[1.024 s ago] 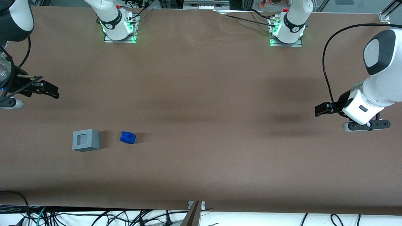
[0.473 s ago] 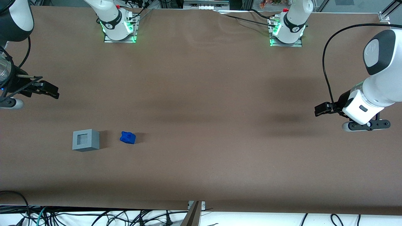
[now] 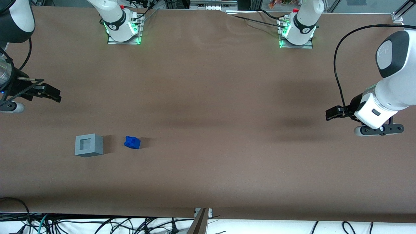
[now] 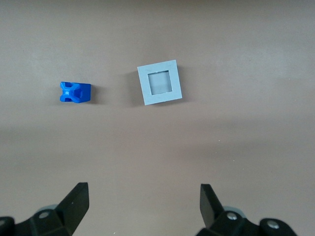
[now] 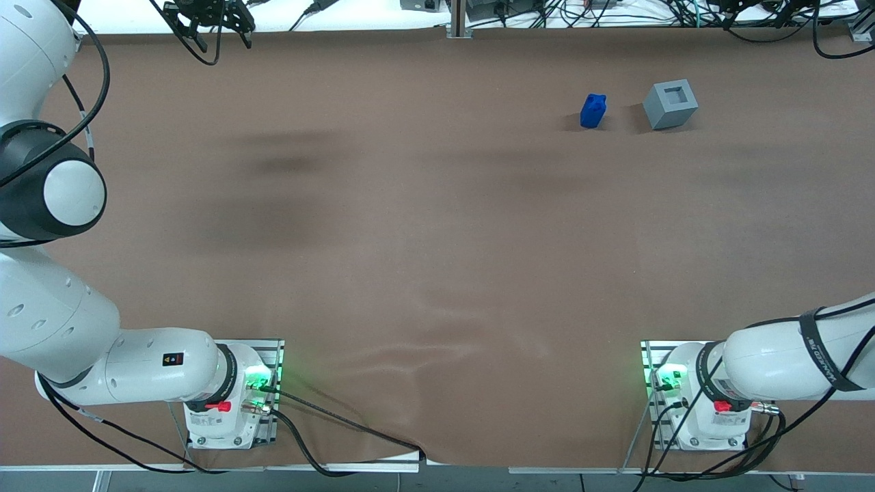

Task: Insert blue part into gray base with right arm
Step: 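Move the open right gripper down over the blue part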

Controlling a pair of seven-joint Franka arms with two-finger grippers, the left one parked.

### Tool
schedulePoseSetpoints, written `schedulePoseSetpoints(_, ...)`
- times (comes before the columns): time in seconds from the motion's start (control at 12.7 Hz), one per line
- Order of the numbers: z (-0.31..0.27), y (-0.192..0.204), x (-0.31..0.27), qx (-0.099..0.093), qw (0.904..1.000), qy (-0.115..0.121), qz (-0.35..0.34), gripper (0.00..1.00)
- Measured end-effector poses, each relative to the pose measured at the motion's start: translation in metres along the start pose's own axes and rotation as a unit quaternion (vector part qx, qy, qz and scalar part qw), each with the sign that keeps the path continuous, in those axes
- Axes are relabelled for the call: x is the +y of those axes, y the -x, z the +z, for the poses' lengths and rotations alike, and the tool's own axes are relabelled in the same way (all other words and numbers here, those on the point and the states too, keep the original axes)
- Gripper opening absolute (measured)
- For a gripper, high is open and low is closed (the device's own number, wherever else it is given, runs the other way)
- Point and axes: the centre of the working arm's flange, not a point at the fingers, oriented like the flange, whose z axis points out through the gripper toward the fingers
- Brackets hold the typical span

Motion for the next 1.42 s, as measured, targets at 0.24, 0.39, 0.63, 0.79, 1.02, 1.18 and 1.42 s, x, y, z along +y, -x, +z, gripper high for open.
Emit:
schedulePoseSetpoints(0.24, 0.000, 0.000, 0.000, 0.000, 1.0000, 0.000, 0.000, 1.00)
schedulePoseSetpoints(0.39, 0.001, -0.001, -0.002, -0.001, 1.0000, 0.000, -0.002, 1.00)
schedulePoseSetpoints(0.63, 0.007, -0.003, -0.007, -0.004, 1.0000, 0.000, -0.007, 1.00)
schedulePoseSetpoints(0.79, 0.015, -0.008, -0.015, -0.005, 0.9999, 0.000, -0.015, 1.00)
schedulePoseSetpoints(1.02, 0.038, -0.020, -0.050, -0.005, 0.9990, 0.004, -0.044, 1.00)
schedulePoseSetpoints(1.18, 0.070, -0.036, -0.079, 0.003, 0.9980, 0.002, -0.063, 1.00)
schedulePoseSetpoints(1.42, 0.123, -0.062, -0.110, 0.027, 0.9965, -0.007, -0.078, 1.00)
